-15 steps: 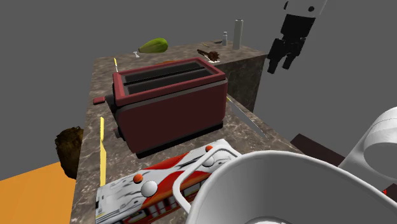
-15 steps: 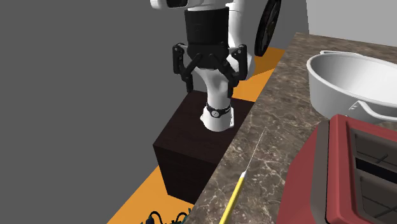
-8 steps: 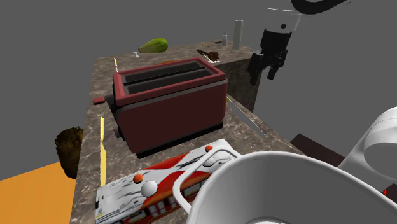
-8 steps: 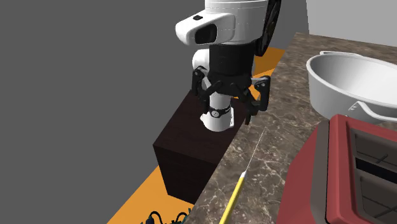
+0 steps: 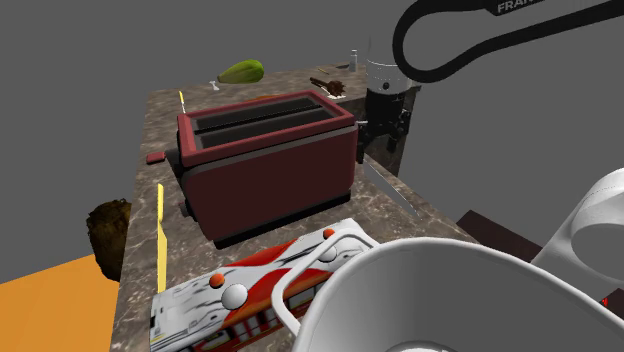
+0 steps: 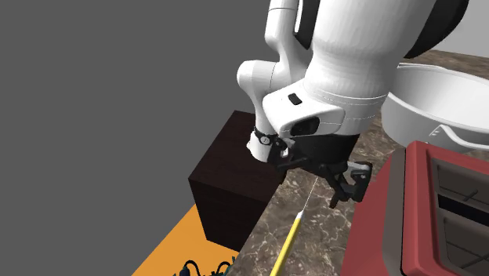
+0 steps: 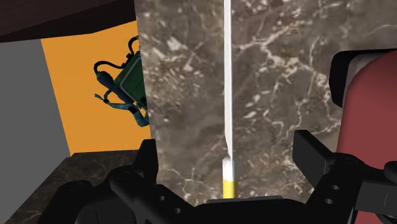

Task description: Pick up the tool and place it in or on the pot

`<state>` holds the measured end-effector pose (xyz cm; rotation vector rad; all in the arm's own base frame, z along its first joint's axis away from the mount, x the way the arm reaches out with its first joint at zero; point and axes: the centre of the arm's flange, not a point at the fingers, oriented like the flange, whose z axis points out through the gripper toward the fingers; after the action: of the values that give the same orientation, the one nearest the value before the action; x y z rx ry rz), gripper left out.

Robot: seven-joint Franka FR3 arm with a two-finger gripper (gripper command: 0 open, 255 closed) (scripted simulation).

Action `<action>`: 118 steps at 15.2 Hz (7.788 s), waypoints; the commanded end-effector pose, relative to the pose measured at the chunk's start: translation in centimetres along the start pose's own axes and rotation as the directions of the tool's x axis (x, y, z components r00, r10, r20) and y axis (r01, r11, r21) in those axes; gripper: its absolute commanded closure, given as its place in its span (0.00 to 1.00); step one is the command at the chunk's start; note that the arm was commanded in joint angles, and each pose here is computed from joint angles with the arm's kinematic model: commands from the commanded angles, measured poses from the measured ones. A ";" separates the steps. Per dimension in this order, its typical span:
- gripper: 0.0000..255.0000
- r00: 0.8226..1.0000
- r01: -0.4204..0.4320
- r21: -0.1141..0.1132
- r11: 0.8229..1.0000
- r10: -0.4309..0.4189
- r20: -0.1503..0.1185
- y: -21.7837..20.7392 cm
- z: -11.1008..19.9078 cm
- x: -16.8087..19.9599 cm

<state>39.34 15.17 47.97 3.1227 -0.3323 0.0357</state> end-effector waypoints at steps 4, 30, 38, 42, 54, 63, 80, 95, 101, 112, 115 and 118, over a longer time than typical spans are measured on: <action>0.00 1.000 -0.010 -0.004 1.000 0.010 0.002 -0.9 2.7 0.2; 1.00 1.000 -0.010 -0.004 1.000 0.010 0.002 -0.8 2.0 0.2; 1.00 1.000 -0.010 -0.004 1.000 0.010 0.002 -0.9 -2.2 0.3; 1.00 1.000 -0.010 -0.004 1.000 0.010 0.002 -0.9 -4.3 0.4; 1.00 1.000 -0.010 -0.004 1.000 0.010 0.002 -0.9 -10.7 0.5; 1.00 1.000 -0.010 -0.004 1.000 0.010 0.002 -0.9 -15.4 0.6; 1.00 1.000 -0.010 -0.004 1.000 0.010 0.002 -9.3 -17.1 -15.8; 1.00 1.000 -0.010 -0.004 1.000 0.010 0.002 -18.4 -17.5 -33.4; 1.00 1.000 -0.010 -0.004 1.000 0.010 0.002 -21.3 -17.2 -39.1; 1.00 1.000 -0.010 -0.004 1.000 0.010 0.002 -21.3 -11.4 -39.2; 1.00 1.000 -0.010 -0.004 1.000 0.010 0.002 -21.3 -10.6 -39.2; 1.00 1.000 -0.010 -0.004 1.000 0.010 0.002 -21.3 -10.6 -39.2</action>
<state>5.26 44.30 57.70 3.1172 -0.3474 0.0321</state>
